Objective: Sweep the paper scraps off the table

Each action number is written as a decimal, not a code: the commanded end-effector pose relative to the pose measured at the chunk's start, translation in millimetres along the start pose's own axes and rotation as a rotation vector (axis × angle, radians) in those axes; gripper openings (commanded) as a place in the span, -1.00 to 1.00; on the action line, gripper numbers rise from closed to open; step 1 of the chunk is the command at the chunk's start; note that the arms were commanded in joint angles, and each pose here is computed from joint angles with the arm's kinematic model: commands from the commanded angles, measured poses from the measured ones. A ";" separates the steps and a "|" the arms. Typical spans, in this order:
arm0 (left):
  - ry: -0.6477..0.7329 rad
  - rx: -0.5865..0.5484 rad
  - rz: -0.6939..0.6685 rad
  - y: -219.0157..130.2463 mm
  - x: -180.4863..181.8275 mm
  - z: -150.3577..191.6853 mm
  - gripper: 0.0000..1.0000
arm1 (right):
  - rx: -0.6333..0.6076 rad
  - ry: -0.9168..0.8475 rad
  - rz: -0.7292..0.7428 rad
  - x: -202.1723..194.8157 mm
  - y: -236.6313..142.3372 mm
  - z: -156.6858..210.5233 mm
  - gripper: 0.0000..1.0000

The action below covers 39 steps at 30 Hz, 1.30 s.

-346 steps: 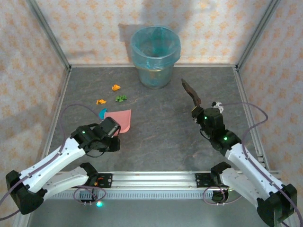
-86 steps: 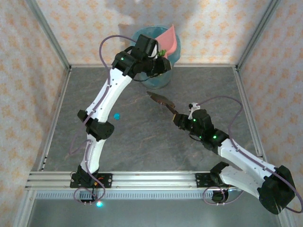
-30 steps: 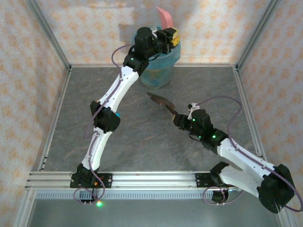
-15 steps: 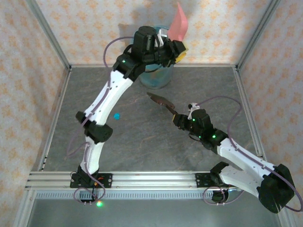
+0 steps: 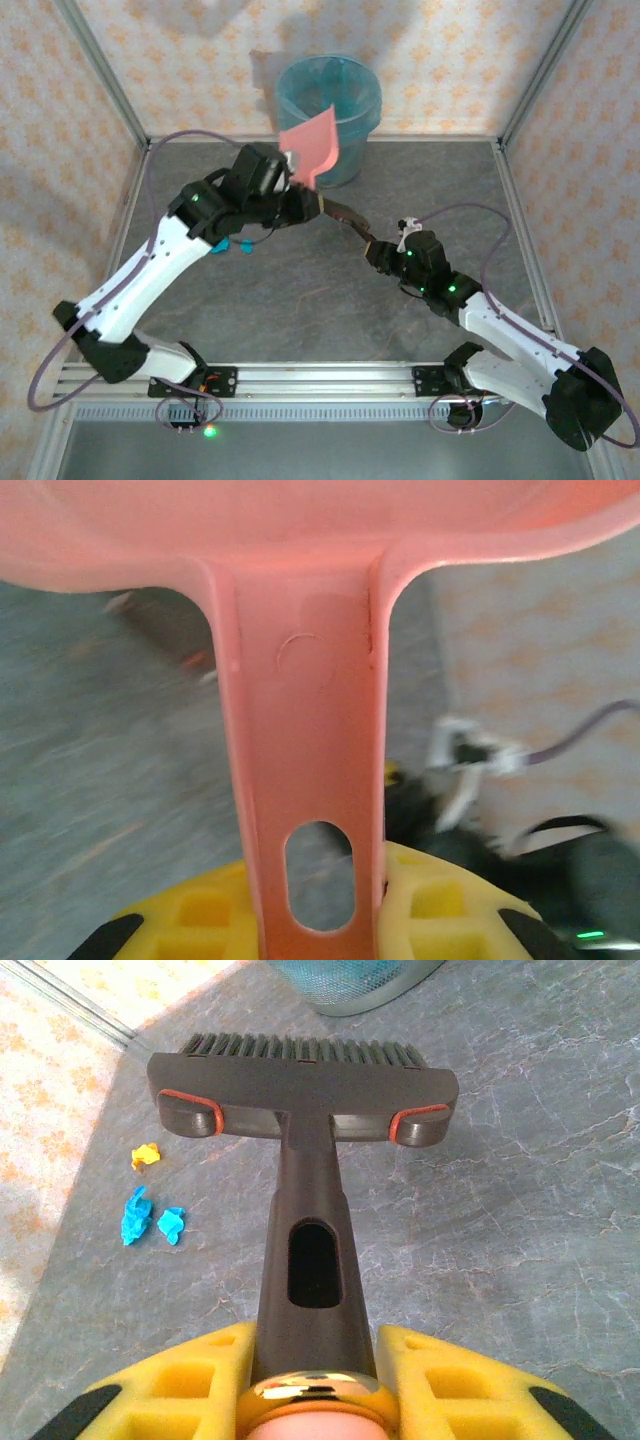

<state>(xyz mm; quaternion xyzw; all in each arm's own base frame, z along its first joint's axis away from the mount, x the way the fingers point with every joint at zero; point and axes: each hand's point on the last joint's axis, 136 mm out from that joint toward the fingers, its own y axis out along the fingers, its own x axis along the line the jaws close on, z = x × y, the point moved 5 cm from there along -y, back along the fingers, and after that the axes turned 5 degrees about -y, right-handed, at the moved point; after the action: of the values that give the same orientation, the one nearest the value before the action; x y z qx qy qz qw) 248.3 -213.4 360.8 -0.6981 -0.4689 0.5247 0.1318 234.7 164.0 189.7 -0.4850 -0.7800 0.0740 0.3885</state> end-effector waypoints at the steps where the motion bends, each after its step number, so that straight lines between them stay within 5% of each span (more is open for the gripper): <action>1: 0.079 -0.116 -0.177 -34.8 45.0 6.6 -1.00 | -0.082 0.010 -0.038 6.7 -6.1 -13.7 -1.00; 16: 0.089 0.017 -0.517 -83.7 162.5 88.0 -1.00 | -0.061 -0.017 -0.099 22.3 -6.5 -19.4 -1.00; 39: 0.007 0.343 -0.673 -78.4 238.7 173.9 -1.00 | 0.261 -0.472 -0.104 155.9 64.3 -2.5 -1.00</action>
<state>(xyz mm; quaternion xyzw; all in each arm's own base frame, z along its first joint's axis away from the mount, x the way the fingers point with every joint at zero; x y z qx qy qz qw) 73.8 -43.4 202.7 -0.4961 -0.5848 0.5120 0.3871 245.9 306.4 220.7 -0.3734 -0.8358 0.2713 0.2974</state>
